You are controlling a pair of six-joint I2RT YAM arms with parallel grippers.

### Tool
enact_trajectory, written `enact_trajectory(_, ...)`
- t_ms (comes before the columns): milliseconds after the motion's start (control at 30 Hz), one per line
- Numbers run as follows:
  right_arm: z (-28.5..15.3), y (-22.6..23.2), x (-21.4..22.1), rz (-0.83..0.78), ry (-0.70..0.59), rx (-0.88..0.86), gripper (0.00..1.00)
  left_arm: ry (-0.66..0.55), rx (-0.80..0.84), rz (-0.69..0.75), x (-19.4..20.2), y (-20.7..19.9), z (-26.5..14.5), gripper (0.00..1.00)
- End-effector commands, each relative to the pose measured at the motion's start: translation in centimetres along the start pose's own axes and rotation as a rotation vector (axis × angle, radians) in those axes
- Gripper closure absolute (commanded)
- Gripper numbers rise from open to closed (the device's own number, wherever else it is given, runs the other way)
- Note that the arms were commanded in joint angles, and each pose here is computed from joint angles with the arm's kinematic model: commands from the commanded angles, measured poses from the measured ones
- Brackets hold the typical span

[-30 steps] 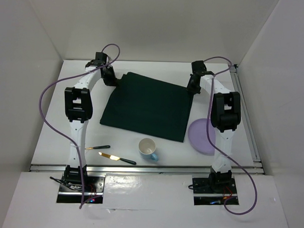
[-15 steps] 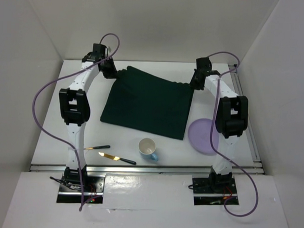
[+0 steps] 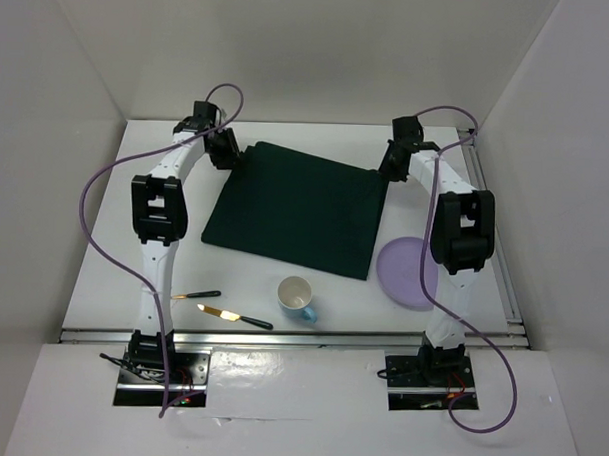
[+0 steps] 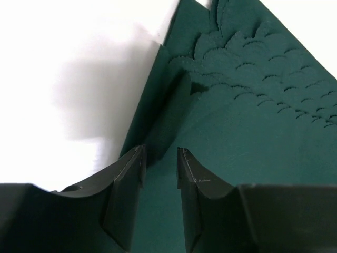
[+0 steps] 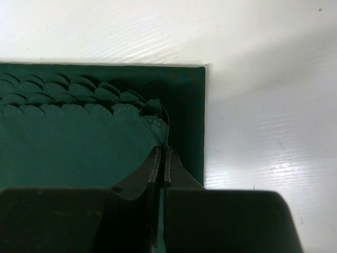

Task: Set the dinner table for one person

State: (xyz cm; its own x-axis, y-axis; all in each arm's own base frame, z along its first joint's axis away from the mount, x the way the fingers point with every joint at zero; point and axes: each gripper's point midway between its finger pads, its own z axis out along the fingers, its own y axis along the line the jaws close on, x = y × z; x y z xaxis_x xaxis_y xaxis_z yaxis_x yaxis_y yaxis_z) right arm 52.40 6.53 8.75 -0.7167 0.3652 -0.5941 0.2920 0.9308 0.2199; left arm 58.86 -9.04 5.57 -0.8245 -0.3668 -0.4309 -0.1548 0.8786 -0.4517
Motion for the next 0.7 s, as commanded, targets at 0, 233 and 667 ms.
enact_trajectory(0,-0.3,0.6,-2.5,0.022,-0.064,-0.028,1.00,-0.076,0.019,0.005,-2.3,-0.6,-0.4,0.54)
enact_trajectory(233,0.3,0.8,-2.1,0.021,-0.046,-0.040,1.00,-0.114,0.025,0.015,-3.1,-0.5,0.5,0.32)
enact_trajectory(667,0.5,0.5,-2.1,0.020,-0.046,-0.019,1.00,-0.159,0.048,0.001,-4.2,-1.1,0.6,1.00)
